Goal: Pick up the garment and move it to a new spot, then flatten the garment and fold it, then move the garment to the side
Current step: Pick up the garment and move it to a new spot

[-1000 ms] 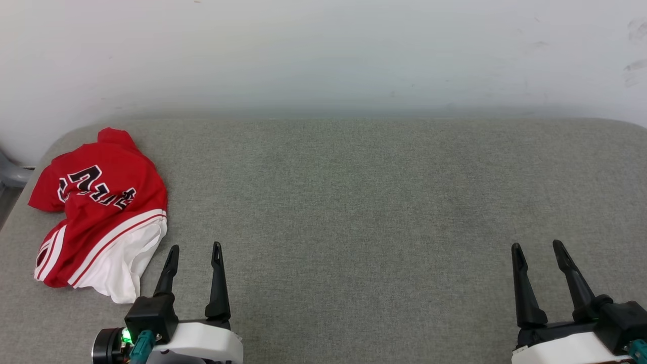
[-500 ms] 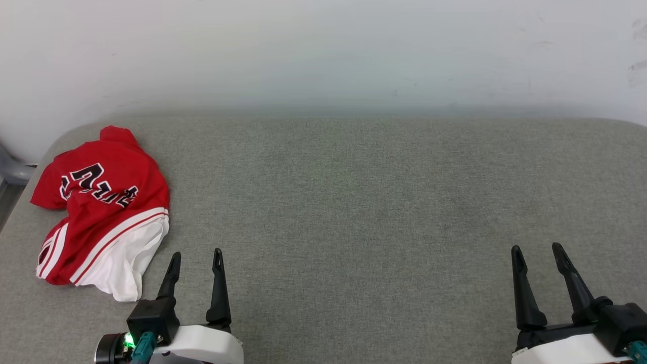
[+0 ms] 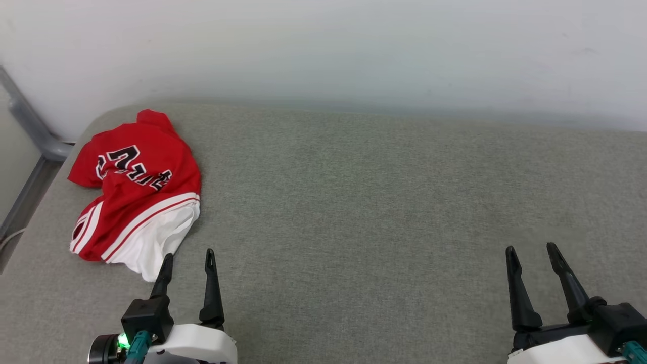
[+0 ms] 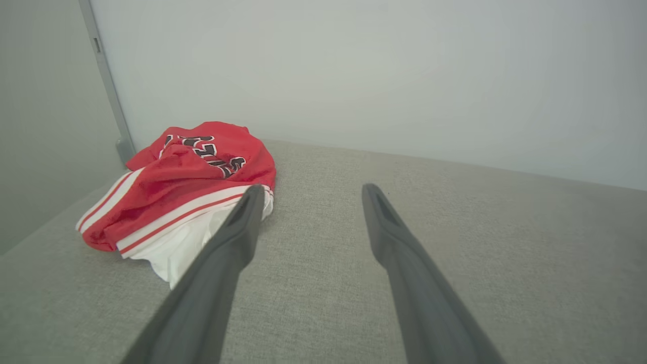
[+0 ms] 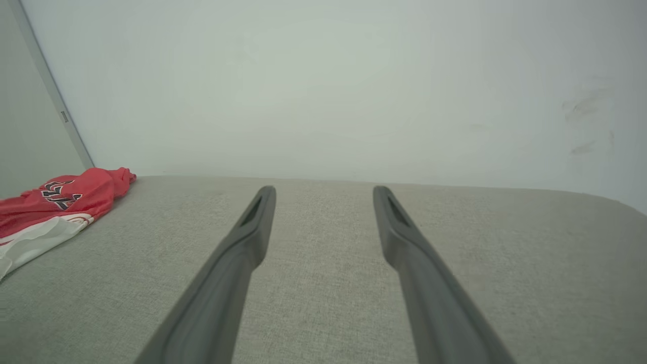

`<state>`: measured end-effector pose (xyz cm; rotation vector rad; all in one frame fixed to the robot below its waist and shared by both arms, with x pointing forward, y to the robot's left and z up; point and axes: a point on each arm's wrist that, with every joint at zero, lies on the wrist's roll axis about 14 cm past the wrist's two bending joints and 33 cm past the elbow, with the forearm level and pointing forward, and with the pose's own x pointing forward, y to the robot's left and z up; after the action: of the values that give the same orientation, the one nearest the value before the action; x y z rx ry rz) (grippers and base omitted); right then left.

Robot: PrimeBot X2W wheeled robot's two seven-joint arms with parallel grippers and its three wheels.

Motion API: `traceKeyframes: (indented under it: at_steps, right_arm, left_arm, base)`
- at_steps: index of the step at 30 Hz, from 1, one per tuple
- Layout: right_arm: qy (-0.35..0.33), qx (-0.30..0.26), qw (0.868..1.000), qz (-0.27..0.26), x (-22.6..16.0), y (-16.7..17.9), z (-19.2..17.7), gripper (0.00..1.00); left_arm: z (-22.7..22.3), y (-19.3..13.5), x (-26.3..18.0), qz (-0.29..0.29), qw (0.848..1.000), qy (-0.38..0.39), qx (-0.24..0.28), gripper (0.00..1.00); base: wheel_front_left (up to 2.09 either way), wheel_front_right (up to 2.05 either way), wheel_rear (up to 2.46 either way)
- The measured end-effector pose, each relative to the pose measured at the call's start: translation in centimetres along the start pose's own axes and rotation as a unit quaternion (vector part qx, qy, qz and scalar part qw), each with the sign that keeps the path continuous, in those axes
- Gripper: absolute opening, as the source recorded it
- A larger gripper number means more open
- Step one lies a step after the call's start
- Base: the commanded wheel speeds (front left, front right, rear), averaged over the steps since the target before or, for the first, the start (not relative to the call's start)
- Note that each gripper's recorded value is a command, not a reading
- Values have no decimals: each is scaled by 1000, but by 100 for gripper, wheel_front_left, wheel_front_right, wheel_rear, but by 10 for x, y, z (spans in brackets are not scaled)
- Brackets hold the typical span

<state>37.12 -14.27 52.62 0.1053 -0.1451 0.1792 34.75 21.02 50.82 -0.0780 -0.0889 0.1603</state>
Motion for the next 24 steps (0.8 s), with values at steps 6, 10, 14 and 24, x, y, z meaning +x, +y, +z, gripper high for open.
traceKeyframes:
  at_steps: [6, 10, 14, 24]
  right_arm:
    - [6, 1, 999, 35, 12, 21, -6, 100]
    - [9, 2, 998, 68, 22, 42, -10, 100]
    - [12, 3, 995, 95, 28, 59, -14, 100]
    - [20, 12, 988, 151, 40, 97, -23, 100]
  left_arm:
    - [1, 27, -10, 44, 999, 0, 6, 100]
    - [3, 52, -22, 82, 997, 0, 10, 100]
    - [4, 69, -32, 111, 994, 0, 12, 100]
    - [6, 105, -58, 172, 985, 2, 15, 100]
  base:
    - [0, 0, 0]
    - [0, 0, 0]
    - [0, 0, 0]
    - [0, 0, 0]
